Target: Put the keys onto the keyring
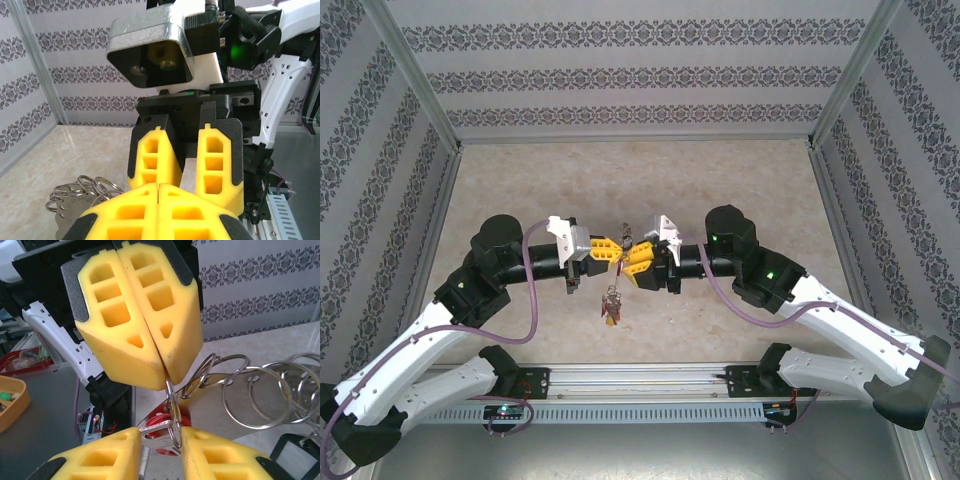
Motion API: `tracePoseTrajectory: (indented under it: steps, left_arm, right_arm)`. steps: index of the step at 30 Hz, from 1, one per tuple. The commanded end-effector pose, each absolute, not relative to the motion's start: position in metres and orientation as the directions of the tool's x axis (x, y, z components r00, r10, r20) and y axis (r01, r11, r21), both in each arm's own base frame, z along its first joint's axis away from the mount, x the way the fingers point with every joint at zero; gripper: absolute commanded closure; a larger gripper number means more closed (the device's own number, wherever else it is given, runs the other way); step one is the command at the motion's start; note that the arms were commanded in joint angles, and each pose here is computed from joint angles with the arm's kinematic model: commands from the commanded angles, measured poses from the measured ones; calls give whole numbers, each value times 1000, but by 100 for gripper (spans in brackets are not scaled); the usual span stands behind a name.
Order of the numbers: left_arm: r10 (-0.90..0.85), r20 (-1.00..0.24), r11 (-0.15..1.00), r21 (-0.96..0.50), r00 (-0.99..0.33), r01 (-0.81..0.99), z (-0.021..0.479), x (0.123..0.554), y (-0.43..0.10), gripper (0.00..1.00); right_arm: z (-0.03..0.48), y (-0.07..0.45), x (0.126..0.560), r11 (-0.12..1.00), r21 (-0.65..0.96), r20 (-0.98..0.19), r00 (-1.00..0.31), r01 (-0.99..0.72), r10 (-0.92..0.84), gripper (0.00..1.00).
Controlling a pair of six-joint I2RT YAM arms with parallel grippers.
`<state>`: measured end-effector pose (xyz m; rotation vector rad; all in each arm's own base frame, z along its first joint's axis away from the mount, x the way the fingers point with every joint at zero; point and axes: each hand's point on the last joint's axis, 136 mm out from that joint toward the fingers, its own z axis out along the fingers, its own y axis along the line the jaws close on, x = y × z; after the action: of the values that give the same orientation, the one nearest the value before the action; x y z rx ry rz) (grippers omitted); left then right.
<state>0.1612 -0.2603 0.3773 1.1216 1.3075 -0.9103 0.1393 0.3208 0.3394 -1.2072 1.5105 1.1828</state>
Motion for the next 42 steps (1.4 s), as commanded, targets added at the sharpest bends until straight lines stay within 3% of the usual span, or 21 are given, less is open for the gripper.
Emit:
tracePoseTrajectory:
  steps: [1, 15, 27, 42]
  left_arm:
    - [-16, -984, 237, 166, 175, 957, 412, 152, -255, 100]
    - [-54, -983, 229, 158, 174, 961, 420, 150, -251, 100]
    - [-81, -982, 227, 151, 173, 962, 424, 149, -249, 100]
    - [-103, -980, 227, 144, 171, 963, 426, 148, -248, 100]
  right_arm:
    - [361, 320, 139, 77, 137, -985, -144, -988, -96, 71]
    - [382, 316, 139, 85, 100, -994, -103, -991, -23, 67]
    - [378, 321, 141, 75, 103, -994, -105, -992, -23, 78]
    - [380, 326, 142, 55, 102, -995, -103, -993, -12, 78]
